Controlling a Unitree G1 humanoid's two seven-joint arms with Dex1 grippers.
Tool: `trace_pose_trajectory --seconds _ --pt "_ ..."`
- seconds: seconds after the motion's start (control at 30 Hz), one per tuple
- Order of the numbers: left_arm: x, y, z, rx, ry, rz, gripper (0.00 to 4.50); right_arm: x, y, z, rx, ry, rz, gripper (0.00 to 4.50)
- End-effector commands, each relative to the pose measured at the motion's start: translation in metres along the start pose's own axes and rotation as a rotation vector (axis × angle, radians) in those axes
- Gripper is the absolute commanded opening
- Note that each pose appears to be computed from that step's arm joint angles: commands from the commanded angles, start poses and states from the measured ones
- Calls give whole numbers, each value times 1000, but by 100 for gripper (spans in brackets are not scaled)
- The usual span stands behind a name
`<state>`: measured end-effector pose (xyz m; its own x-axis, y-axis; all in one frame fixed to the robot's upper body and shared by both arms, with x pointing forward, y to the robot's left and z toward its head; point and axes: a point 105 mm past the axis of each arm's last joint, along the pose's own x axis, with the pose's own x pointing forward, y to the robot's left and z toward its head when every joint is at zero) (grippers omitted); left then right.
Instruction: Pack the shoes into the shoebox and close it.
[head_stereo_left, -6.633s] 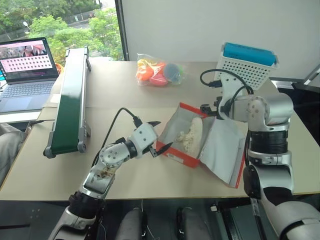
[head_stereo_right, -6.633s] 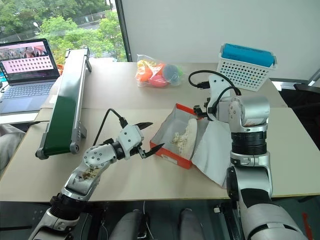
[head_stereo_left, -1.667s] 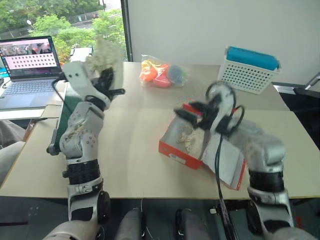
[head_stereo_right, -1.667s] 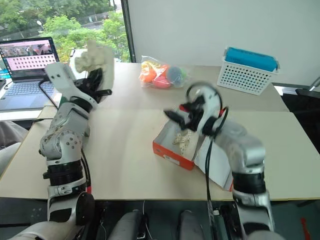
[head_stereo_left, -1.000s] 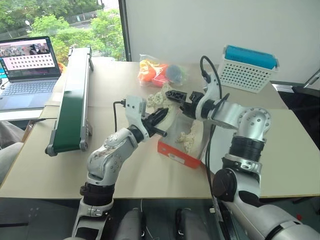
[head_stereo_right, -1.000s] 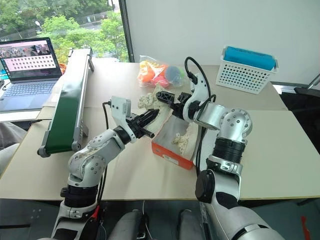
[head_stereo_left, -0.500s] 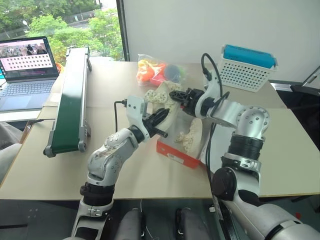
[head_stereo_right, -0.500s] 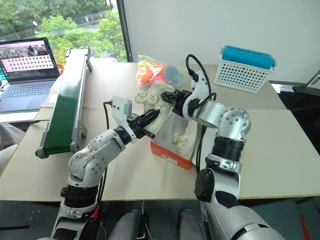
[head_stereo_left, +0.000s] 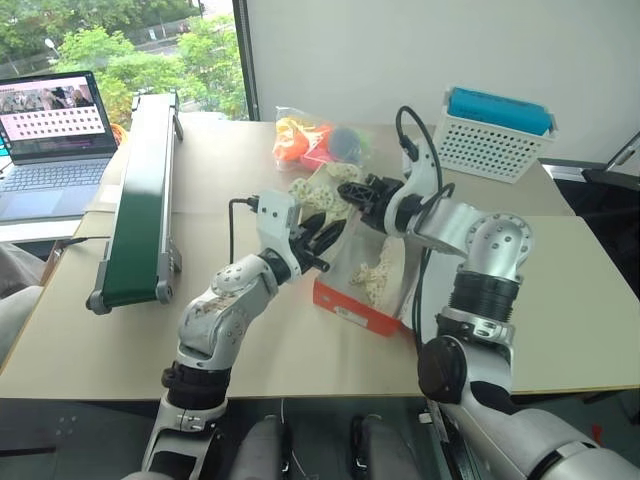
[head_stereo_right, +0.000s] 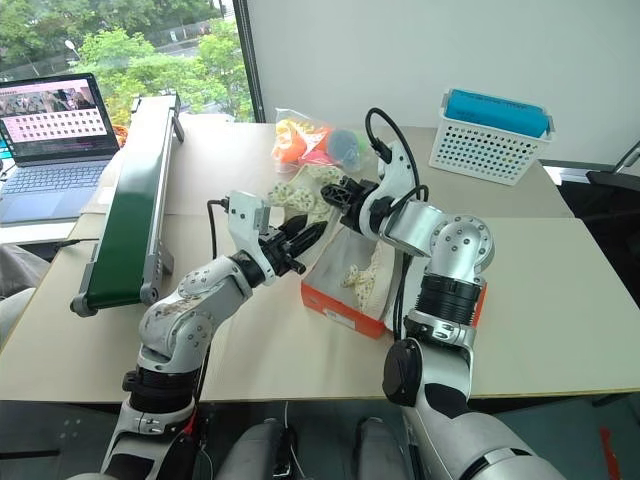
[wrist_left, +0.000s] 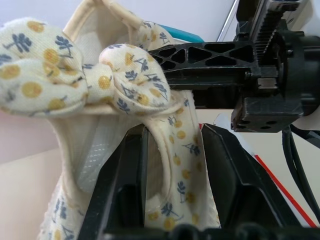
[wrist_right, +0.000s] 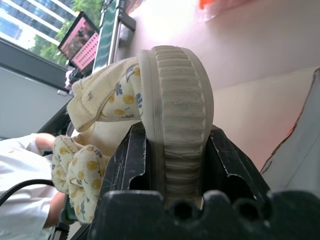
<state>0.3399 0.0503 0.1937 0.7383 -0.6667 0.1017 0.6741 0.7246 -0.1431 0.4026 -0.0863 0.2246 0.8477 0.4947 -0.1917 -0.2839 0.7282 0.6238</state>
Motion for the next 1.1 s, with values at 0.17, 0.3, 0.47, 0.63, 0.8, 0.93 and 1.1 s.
trace_pose_trajectory --seconds 0.17,0.3,0.47,0.63,0.8,0.93,1.1 --pt "-20 18 6 67 4 31 161 -28 -34 66 -43 -161 -162 118" --pt "-28 23 3 79 30 15 161 -32 -45 57 -3 -48 -193 118" --pt "-31 18 1 122 56 -66 161 -28 -60 28 89 68 -238 118" --pt "-41 15 -8 177 133 -165 161 -23 -66 4 129 142 -276 118" --pt "-46 19 -12 214 173 -195 161 -17 -72 -21 89 229 -333 118" --pt "-43 20 -11 221 165 -199 161 -9 -74 -31 -87 317 -356 118" --pt "-41 20 -13 220 163 -200 161 2 -77 -46 -269 417 -326 118"
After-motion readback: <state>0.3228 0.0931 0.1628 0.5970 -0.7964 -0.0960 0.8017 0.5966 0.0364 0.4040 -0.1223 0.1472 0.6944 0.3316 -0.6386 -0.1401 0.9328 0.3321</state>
